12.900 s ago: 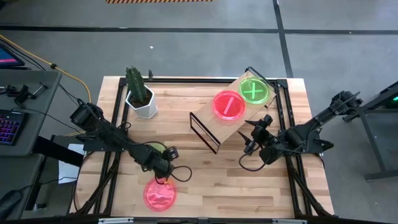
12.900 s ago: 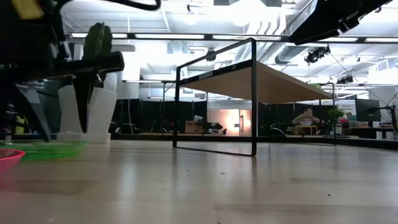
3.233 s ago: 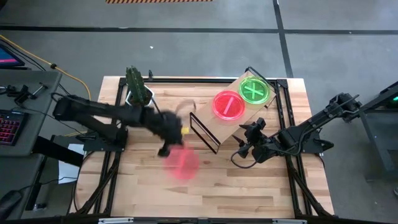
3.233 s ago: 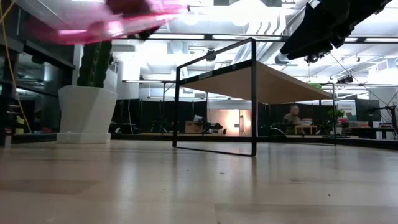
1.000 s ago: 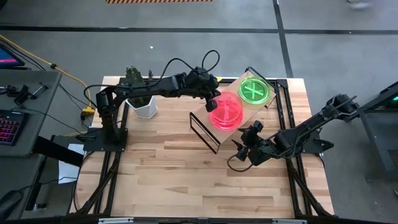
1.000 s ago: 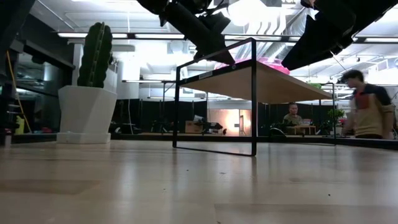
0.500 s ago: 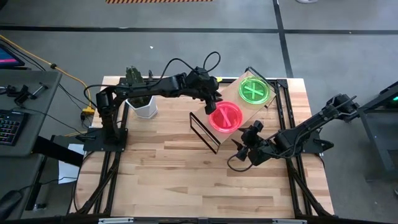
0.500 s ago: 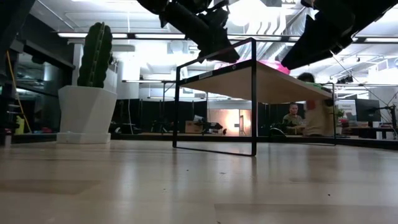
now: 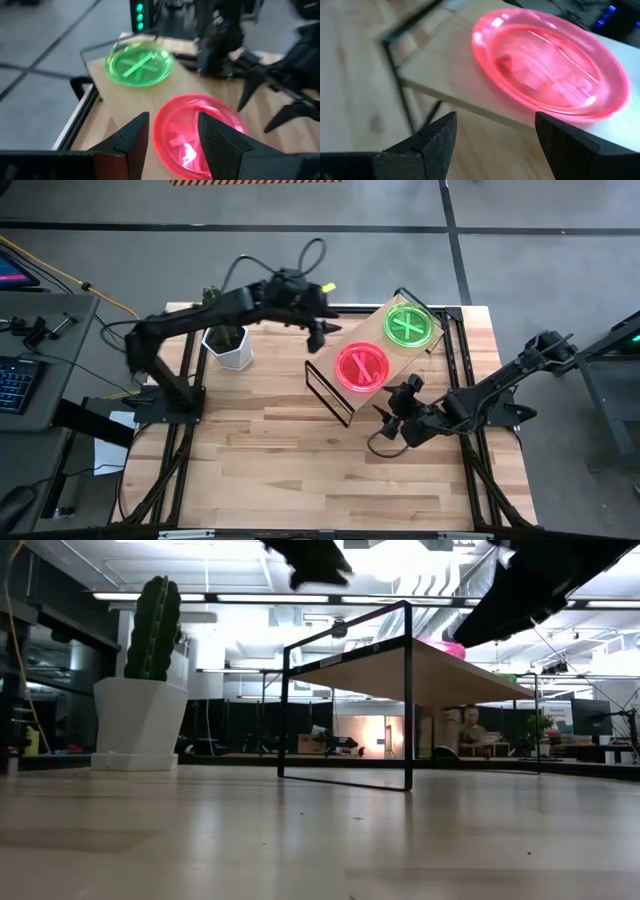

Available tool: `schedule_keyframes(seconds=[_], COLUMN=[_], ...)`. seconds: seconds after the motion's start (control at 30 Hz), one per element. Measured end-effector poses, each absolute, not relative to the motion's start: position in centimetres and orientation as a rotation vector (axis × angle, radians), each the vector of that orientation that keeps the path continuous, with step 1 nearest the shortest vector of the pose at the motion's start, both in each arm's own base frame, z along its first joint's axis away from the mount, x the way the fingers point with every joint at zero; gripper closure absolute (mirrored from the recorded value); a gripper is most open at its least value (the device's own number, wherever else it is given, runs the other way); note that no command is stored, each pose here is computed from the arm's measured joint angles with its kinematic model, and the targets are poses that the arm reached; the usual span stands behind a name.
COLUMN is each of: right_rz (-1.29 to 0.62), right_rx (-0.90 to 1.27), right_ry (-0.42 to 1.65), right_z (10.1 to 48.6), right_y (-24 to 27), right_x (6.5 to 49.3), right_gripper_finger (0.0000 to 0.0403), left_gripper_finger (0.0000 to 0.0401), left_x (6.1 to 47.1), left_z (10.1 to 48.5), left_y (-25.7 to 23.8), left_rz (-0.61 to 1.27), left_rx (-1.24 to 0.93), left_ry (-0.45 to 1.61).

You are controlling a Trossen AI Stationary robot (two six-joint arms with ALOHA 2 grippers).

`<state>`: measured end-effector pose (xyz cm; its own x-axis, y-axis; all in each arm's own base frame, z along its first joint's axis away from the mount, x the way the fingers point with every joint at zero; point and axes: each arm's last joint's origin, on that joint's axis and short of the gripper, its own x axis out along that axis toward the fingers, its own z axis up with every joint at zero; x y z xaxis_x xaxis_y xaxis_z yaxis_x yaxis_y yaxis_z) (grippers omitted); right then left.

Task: Place and stack plates onto a shelf
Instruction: Return to Home Position

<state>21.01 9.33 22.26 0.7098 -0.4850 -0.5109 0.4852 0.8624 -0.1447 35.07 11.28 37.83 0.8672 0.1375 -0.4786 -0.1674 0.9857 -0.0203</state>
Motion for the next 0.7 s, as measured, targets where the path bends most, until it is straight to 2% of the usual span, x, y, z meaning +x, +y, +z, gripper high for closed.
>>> schedule_keyframes(seconds=[0.13,0.23,0.5,0.7], right_rz=[-0.465,-0.419,-0.463,-0.497], right_rx=[0.016,0.03,-0.069,-0.118], right_ry=[0.554,0.514,0.256,0.205], right_z=[22.9,23.6,26.5,27.7], right_y=[10.1,10.9,12.1,10.7], right_x=[20.4,19.7,20.0,21.4], right_gripper_finger=[0.0142,0.0142,0.0142,0.0142], left_gripper_finger=[0.025,0.0253,0.0254,0.0254], left_x=[31.7,28.7,21.3,17.1], left_z=[39.0,38.0,31.1,26.5], left_y=[9.0,7.4,3.3,1.5], left_rz=[0.131,0.111,0.028,-0.034], left_rx=[-0.031,-0.012,0.036,0.039], left_ry=[0.396,0.332,0.107,-0.067])
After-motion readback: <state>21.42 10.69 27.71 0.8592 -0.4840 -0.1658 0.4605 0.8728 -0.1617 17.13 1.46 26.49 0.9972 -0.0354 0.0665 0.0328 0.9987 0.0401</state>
